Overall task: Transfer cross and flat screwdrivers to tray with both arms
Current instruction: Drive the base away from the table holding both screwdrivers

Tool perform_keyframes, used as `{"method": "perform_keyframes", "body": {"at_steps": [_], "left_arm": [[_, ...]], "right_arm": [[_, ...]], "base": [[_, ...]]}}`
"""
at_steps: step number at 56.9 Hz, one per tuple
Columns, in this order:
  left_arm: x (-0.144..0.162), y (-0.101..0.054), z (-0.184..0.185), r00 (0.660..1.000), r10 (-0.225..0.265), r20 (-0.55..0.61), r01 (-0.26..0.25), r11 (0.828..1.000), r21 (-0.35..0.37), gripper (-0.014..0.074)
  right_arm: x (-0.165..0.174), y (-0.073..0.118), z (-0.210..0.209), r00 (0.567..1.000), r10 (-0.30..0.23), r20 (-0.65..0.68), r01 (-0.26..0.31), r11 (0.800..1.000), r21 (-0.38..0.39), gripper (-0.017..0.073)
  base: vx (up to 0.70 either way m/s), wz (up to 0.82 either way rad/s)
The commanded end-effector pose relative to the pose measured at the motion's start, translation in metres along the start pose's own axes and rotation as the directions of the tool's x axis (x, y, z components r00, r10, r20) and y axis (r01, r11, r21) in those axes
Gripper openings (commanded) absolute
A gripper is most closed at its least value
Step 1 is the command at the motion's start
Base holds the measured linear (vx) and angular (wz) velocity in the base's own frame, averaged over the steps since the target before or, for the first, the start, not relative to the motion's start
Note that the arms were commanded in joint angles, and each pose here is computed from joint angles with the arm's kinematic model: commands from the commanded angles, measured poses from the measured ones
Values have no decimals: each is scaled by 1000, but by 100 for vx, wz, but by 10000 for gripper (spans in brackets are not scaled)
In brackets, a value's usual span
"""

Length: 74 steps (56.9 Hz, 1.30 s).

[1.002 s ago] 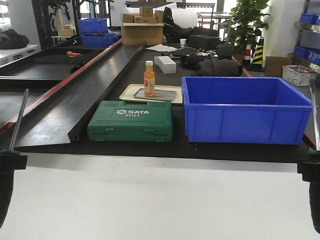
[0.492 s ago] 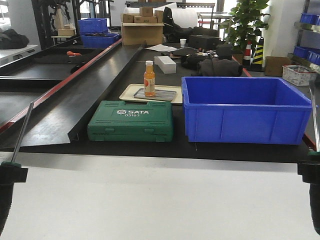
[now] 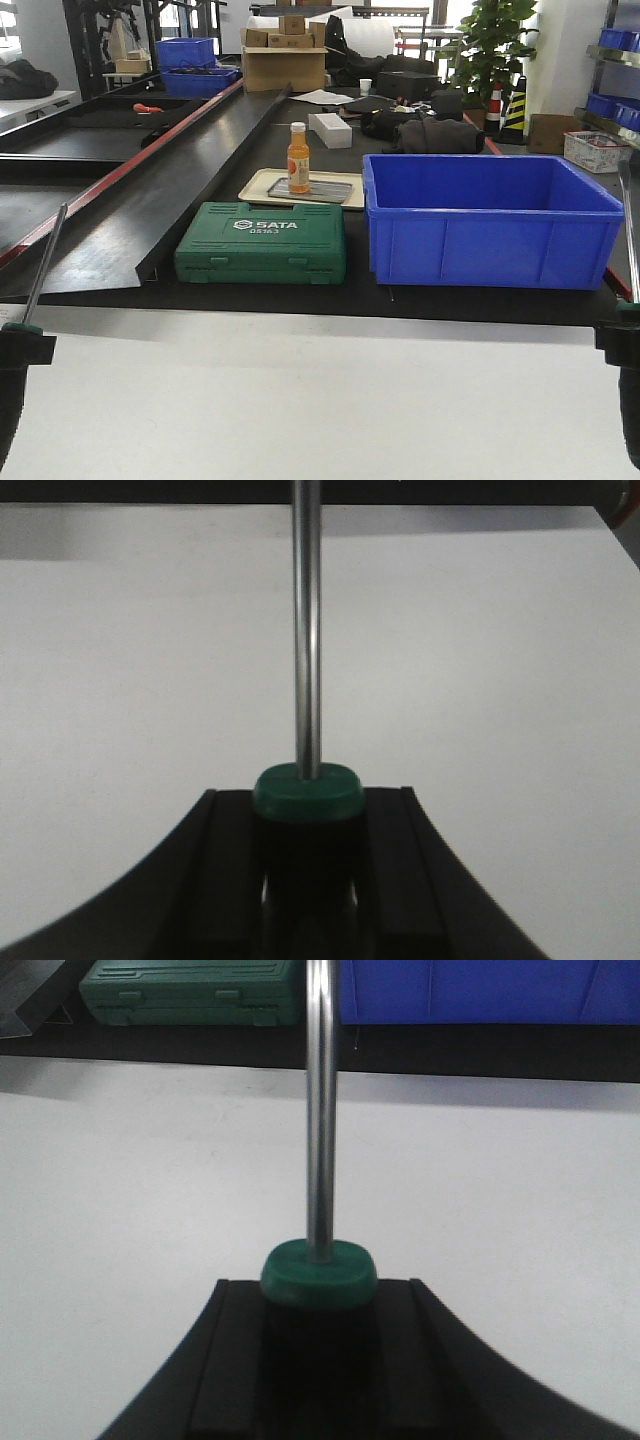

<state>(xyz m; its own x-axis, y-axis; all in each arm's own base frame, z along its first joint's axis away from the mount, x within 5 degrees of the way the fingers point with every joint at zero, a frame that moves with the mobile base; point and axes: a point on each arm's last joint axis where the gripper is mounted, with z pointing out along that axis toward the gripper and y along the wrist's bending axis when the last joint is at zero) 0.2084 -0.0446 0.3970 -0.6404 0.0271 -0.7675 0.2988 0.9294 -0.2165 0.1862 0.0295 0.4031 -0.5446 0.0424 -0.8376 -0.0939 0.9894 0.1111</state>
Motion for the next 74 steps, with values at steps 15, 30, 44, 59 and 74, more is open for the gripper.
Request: {"method": "perform_keyframes", "body": {"at_steps": [15, 30, 44, 59, 74], "left_arm": [[-12, -7, -14, 994, -3, 113, 1, 1000, 18, -1], [-12, -7, -14, 994, -3, 113, 1, 1000, 18, -1], [-12, -7, -14, 994, -3, 113, 1, 1000, 18, -1], [-12, -7, -14, 994, -3, 113, 1, 1000, 18, -1], [-12, -7, -14, 994, -3, 110, 1, 1000, 18, -1]], "right_arm": [[-14, 1, -10, 993, -6, 121, 7, 1000, -9, -8], [-14, 1, -10, 993, -6, 121, 7, 1000, -9, -8], [-14, 1, -10, 993, -6, 121, 7, 1000, -9, -8], [-14, 1, -10, 993, -5, 119, 6, 1000, -9, -8], [-14, 1, -10, 993, -5, 116, 6, 1000, -8, -8]], "base": [[-3, 1], [-10, -6], [-18, -15], [-25, -12], [-25, -20]]}}
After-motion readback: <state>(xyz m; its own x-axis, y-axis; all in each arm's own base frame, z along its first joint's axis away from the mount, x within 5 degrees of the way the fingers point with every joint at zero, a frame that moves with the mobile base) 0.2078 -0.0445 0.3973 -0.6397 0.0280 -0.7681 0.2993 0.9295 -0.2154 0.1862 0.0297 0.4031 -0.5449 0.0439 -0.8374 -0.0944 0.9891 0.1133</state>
